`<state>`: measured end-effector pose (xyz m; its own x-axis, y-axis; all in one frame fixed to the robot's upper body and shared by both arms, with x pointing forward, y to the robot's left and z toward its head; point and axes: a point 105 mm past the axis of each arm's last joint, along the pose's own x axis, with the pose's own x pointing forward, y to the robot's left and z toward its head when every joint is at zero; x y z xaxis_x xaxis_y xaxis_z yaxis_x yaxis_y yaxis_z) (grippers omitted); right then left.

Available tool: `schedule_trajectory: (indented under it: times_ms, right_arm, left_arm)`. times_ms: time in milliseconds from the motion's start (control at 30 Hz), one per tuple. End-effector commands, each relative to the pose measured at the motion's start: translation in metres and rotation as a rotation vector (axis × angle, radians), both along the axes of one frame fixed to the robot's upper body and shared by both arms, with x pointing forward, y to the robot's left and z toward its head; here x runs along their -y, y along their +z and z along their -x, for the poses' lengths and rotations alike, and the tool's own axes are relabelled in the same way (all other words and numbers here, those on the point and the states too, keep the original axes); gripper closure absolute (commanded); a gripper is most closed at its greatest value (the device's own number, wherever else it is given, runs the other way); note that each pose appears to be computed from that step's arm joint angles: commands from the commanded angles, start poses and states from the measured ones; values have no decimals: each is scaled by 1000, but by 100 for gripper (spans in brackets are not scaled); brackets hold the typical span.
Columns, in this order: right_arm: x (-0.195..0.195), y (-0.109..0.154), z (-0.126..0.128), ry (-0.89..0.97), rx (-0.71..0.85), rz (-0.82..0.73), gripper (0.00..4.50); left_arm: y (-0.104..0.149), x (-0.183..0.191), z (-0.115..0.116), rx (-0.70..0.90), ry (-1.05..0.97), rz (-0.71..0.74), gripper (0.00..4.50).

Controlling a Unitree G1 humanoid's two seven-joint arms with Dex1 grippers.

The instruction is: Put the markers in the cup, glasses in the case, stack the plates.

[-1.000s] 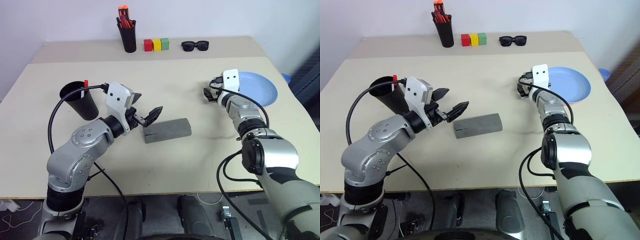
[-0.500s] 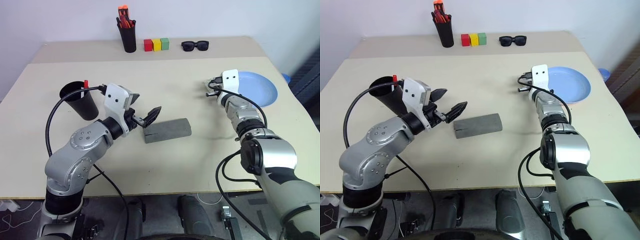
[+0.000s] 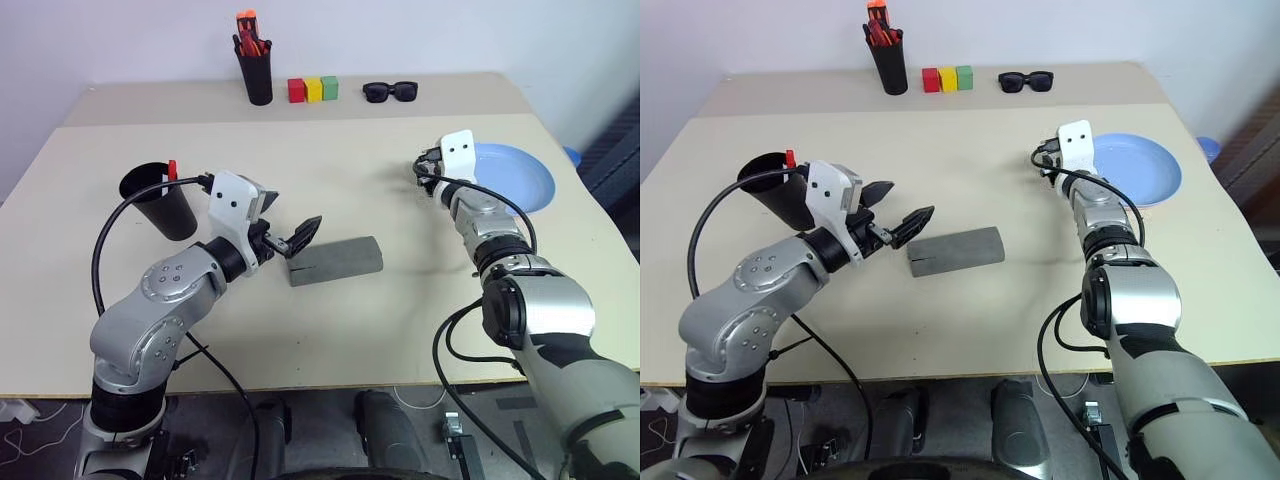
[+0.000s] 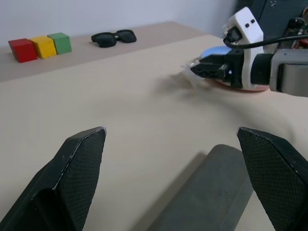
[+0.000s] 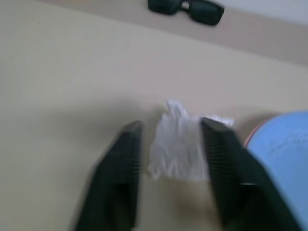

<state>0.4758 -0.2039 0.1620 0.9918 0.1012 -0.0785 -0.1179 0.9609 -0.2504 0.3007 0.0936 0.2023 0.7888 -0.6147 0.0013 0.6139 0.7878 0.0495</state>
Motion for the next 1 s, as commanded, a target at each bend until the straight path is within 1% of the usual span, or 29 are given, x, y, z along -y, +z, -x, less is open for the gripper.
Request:
schedule_trajectory:
  times_ms: [33,133,267,333,433,567,800,900,1000]
  right_arm:
    - [0,32,-5,-21,104,90,117]
    - [2,27,-4,-40,92,134,117]
    - [2,16,-4,-36,46,119,117]
    - [1,4,-2,-34,0,119,117]
    - [-2,-22,2,-5,-110,131,117]
    - [-1,-33,6,24,-173,105,117]
    - [-9,-36,13,184,-242,2,117]
    - [-11,-24,15,277,-232,-85,117]
    - [-9,-13,19,352,-211,-117,117]
  left_arm:
    - [13,1,1,58,-6,15,0]
    - [14,1,0,64,-7,15,0]
    - [15,0,0,70,-4,15,0]
    - [15,-1,1,73,0,16,0]
    - [16,-2,2,76,5,15,0]
    - [16,-4,2,76,11,12,0]
    - [13,-4,4,68,11,14,0]
    - [12,-4,3,61,5,16,0]
    - [10,-1,0,56,-14,18,0]
